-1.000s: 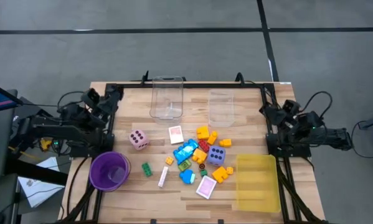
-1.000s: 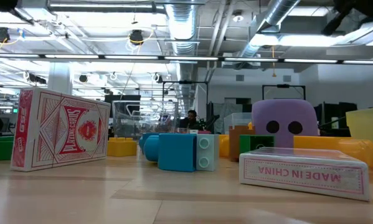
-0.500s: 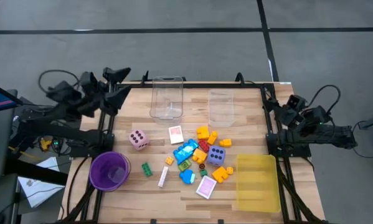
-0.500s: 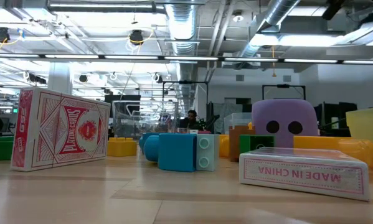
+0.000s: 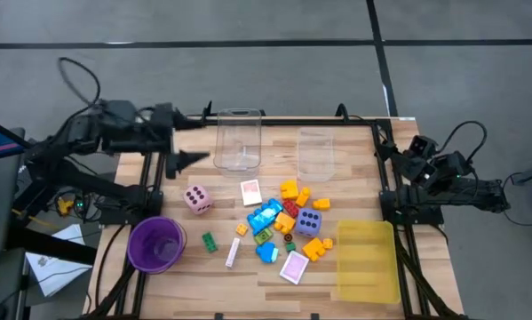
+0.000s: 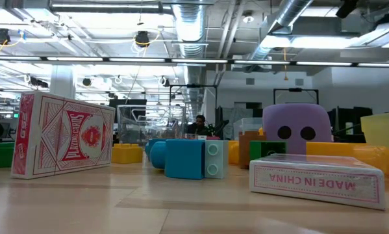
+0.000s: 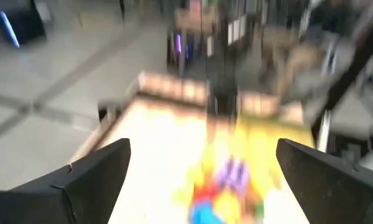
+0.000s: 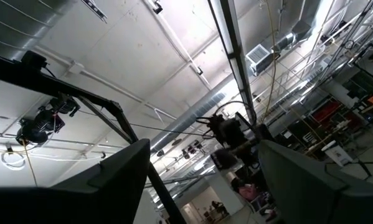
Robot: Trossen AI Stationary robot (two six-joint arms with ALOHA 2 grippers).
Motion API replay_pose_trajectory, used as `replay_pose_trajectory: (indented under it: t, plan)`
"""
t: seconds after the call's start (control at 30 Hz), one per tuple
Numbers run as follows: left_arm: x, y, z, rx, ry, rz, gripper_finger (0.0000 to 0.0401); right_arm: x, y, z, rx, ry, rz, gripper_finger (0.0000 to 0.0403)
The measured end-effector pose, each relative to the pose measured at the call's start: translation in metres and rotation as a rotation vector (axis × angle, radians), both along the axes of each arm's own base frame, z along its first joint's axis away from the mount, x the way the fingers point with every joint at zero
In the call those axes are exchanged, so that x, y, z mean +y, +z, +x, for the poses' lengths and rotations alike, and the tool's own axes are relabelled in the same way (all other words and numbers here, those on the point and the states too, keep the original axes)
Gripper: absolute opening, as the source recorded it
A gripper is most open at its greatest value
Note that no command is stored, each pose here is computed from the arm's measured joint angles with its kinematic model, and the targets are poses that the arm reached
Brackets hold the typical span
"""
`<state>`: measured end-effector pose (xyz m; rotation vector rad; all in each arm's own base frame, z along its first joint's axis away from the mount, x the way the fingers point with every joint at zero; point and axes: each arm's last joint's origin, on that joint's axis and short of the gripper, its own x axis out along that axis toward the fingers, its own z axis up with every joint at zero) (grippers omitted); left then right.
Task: Pick & Place Toys
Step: Put the pink dice into the left transparent bin
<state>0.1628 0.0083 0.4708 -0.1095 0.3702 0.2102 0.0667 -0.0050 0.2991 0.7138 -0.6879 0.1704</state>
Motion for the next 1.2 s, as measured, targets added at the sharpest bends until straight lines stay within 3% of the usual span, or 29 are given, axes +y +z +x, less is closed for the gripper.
replay_pose_trajectory:
  t: [0.13,0.33,0.43,0.6,0.8,0.97,1.2]
  plan:
    - [-0.005,-0.024,0.017,0.317,-0.047,-0.043,0.04,0.0,0.0,0.0,-0.002,0.008,-0.006,0.0293]
    - [-0.012,-0.079,0.039,0.793,-0.11,-0.001,0.04,0.0,0.0,0.0,-0.002,0.008,-0.006,0.0293]
    - [-0.014,-0.105,0.045,0.942,-0.146,0.018,0.04,0.0,0.0,0.0,-0.003,0.008,-0.007,0.0293]
    - [-0.02,-0.141,0.058,0.932,-0.26,0.004,0.04,0.0,0.001,-0.001,-0.008,0.008,-0.007,0.0293]
    - [-0.028,-0.188,0.06,0.976,-0.398,0.114,0.04,0.0,0.002,-0.001,-0.02,0.008,-0.014,0.0293]
    - [-0.026,-0.223,0.055,1.048,-0.393,0.202,0.04,0.001,0.002,-0.001,-0.018,0.009,-0.044,0.0293]
    - [-0.025,-0.238,0.05,1.09,-0.407,0.232,0.04,0.001,0.002,-0.001,-0.016,0.012,-0.05,0.0293]
